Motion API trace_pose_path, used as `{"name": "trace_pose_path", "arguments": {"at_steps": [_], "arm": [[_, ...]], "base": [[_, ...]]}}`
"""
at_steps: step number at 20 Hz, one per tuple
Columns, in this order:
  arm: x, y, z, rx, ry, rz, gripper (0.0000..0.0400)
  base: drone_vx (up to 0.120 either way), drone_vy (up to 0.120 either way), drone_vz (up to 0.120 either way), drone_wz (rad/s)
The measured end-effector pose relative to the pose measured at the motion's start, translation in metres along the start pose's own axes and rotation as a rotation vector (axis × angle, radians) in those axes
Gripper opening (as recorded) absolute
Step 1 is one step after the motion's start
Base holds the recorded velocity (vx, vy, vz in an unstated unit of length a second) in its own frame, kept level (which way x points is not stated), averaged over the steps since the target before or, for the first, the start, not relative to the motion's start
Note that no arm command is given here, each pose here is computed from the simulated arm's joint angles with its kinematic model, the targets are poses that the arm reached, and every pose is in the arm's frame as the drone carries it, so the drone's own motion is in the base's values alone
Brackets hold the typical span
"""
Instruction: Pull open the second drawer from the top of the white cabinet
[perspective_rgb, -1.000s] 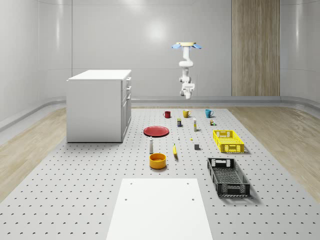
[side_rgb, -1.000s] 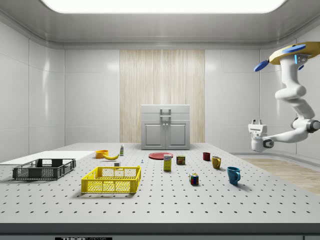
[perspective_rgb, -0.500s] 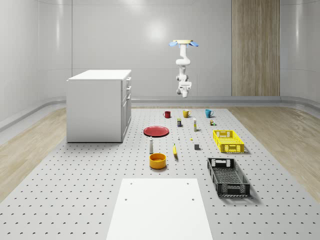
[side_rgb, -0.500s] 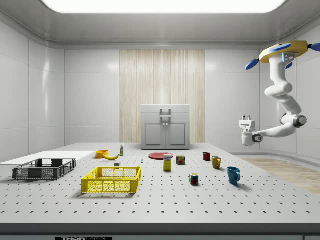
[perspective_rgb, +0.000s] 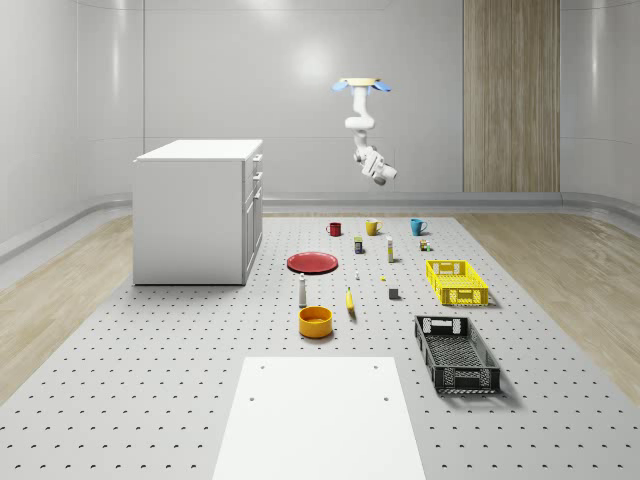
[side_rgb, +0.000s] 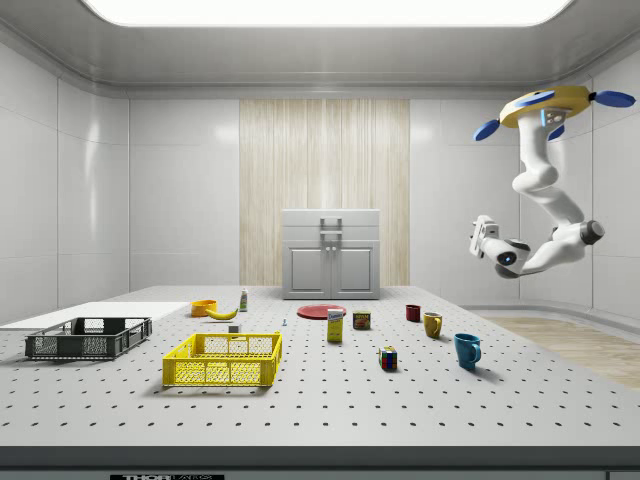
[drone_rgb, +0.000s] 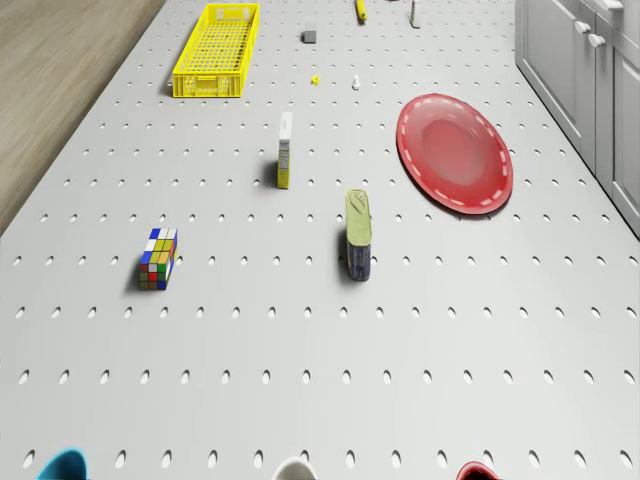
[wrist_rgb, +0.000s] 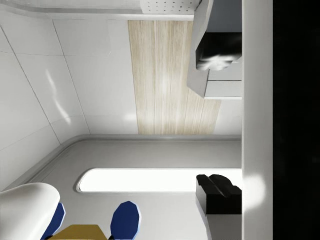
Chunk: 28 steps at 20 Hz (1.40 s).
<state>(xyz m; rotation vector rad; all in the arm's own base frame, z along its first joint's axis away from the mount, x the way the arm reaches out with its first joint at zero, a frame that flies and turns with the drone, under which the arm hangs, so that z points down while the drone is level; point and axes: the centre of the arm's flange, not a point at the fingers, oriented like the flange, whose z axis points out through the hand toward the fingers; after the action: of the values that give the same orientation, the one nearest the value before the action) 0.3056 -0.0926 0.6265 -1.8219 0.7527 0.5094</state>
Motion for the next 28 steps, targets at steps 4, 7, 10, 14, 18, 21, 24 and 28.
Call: {"name": "trace_pose_path", "arguments": {"at_steps": [4, 7, 10, 14, 18, 21, 24, 28], "arm": [[0.013, 0.013, 0.001, 0.130, -0.134, 0.002, 0.0302], [0.018, 0.018, 0.003, 0.182, -0.187, 0.002, 0.0301], [0.021, 0.020, 0.004, 0.212, -0.218, 0.003, 0.0301], [0.023, 0.023, 0.005, 0.234, -0.241, 0.003, 0.0300], [0.025, 0.023, 0.006, 0.244, -0.252, 0.004, 0.0300], [0.025, 0.024, 0.006, 0.248, -0.256, 0.004, 0.0300], [0.025, 0.024, 0.006, 0.251, -0.259, 0.004, 0.0300], [0.025, 0.024, 0.006, 0.253, -0.260, 0.004, 0.0300]], "base": [[0.120, -0.120, 0.000, 0.000], [0.120, -0.120, 0.000, 0.000], [0.120, -0.120, 0.000, 0.000], [0.120, -0.120, 0.000, 0.000], [0.120, -0.120, 0.000, 0.000], [0.120, -0.120, 0.000, 0.000], [0.120, -0.120, 0.000, 0.000], [0.120, -0.120, 0.000, 0.000]]}}
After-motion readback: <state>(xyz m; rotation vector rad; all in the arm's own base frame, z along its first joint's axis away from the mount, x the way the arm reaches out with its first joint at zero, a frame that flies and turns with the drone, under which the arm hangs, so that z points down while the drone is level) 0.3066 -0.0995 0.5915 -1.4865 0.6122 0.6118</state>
